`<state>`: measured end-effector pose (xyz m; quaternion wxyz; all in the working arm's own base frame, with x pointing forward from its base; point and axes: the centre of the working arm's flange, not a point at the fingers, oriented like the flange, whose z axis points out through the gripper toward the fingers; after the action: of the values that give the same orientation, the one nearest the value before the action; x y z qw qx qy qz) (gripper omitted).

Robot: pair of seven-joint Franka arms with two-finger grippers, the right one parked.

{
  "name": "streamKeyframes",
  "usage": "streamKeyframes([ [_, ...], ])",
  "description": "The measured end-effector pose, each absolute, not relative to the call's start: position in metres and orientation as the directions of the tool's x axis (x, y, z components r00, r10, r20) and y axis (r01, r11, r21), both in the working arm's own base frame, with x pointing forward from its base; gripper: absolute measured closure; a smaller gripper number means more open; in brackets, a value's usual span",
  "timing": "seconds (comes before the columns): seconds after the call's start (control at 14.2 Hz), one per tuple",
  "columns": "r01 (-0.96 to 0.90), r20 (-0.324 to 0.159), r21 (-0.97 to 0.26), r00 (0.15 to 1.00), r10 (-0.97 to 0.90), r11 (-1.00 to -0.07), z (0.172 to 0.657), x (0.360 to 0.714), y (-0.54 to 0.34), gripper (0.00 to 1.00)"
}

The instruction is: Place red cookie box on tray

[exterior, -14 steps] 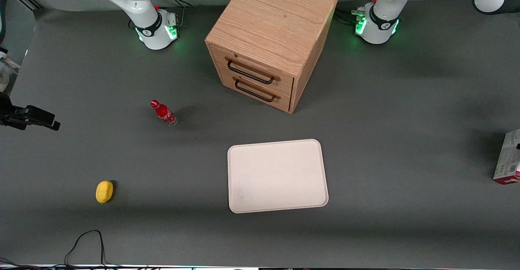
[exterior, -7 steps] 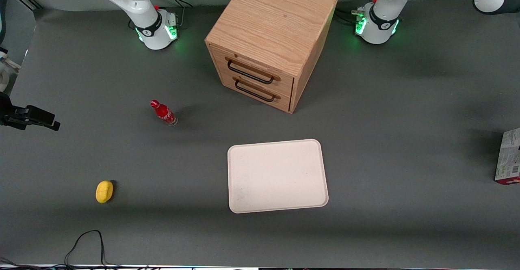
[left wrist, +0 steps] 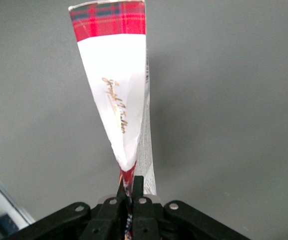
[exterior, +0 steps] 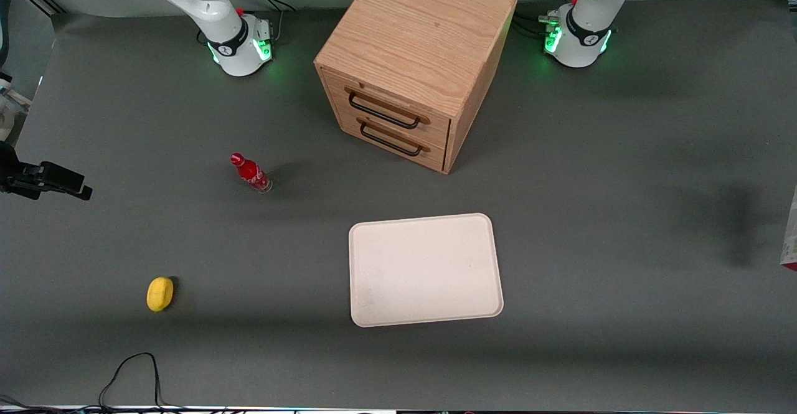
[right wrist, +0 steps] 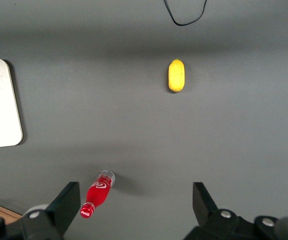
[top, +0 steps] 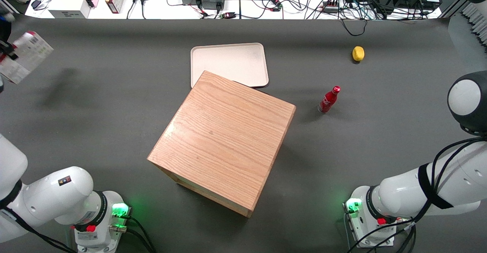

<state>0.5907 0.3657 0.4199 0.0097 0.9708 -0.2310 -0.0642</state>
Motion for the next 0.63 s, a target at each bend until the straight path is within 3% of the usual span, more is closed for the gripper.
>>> streamKeyframes([
  [0.28, -0.308, -0.183, 0.069, 0.931, -0.315, -0.949, 0.516, 0.538, 0.291, 0.96],
  [0.63, -0.164, -0.246, 0.036, 0.955, -0.168, -0.986, 0.563, 0.520, 0.187, 0.96],
])
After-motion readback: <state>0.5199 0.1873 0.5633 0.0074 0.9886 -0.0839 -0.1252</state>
